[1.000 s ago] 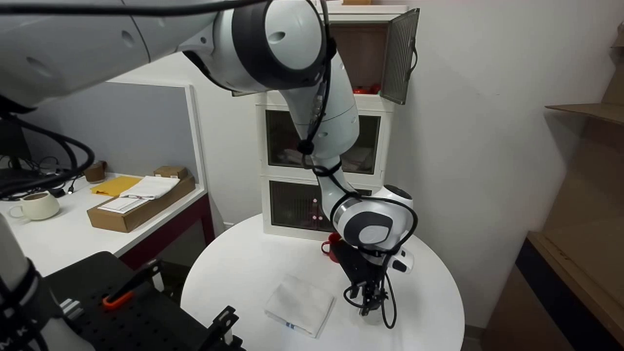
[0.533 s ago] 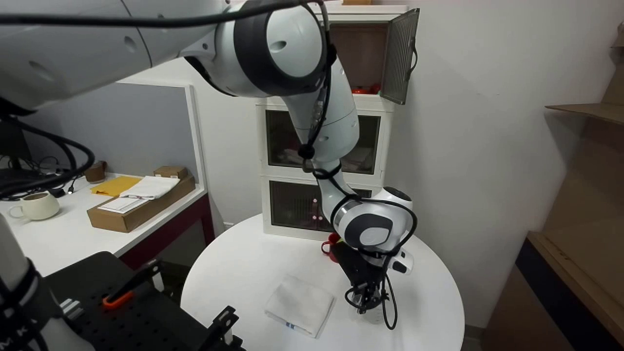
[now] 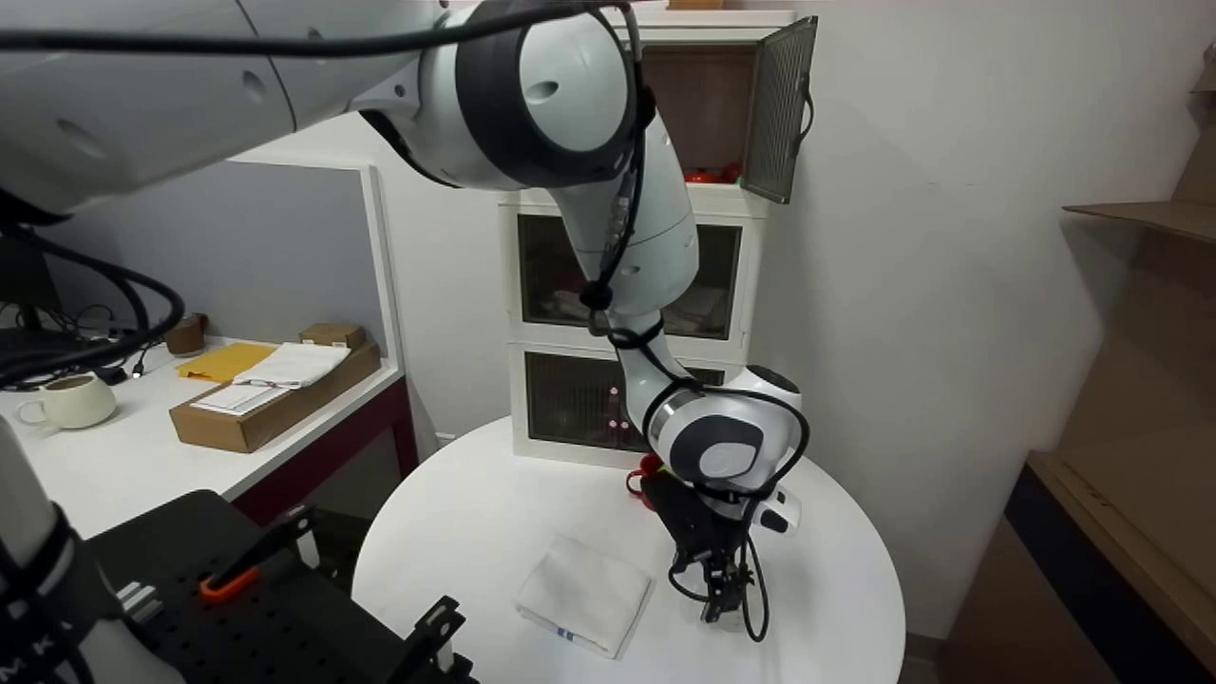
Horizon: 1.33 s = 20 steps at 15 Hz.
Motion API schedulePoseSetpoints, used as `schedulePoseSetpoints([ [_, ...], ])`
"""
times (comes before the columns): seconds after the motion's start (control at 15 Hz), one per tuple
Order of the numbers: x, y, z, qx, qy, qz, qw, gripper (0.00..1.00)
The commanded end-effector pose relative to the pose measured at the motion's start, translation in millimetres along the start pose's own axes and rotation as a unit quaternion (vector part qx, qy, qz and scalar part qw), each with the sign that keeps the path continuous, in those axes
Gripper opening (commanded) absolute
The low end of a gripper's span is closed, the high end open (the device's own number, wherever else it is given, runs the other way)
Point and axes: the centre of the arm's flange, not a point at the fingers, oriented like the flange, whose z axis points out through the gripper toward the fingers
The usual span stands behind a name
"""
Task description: Place the measuring cup on the top shelf
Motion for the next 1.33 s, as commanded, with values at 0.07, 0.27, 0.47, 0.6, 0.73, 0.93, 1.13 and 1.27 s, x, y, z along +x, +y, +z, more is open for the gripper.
schedulePoseSetpoints([
  [0.07,-10,-3,-10,0.008,-0.011,-0.016,0.9998,0.69],
  [0.27,-15,-5,-12,0.01,-0.012,-0.023,0.9996,0.54],
  [0.47,-15,-5,-11,0.008,-0.011,-0.025,0.9996,0.3],
  [0.6,-15,-5,-10,0.008,-0.011,-0.025,0.9996,0.16],
  [0.73,-16,-4,-9,0.007,-0.012,-0.024,0.9996,0.02],
  [0.93,-19,-3,-12,0.011,-0.016,-0.028,0.9994,0.06],
  [1.13,-27,-2,-26,0.027,-0.046,-0.063,0.9966,0.06],
  [1.27,-42,2,-44,0.041,-0.079,-0.109,0.99,0.06],
])
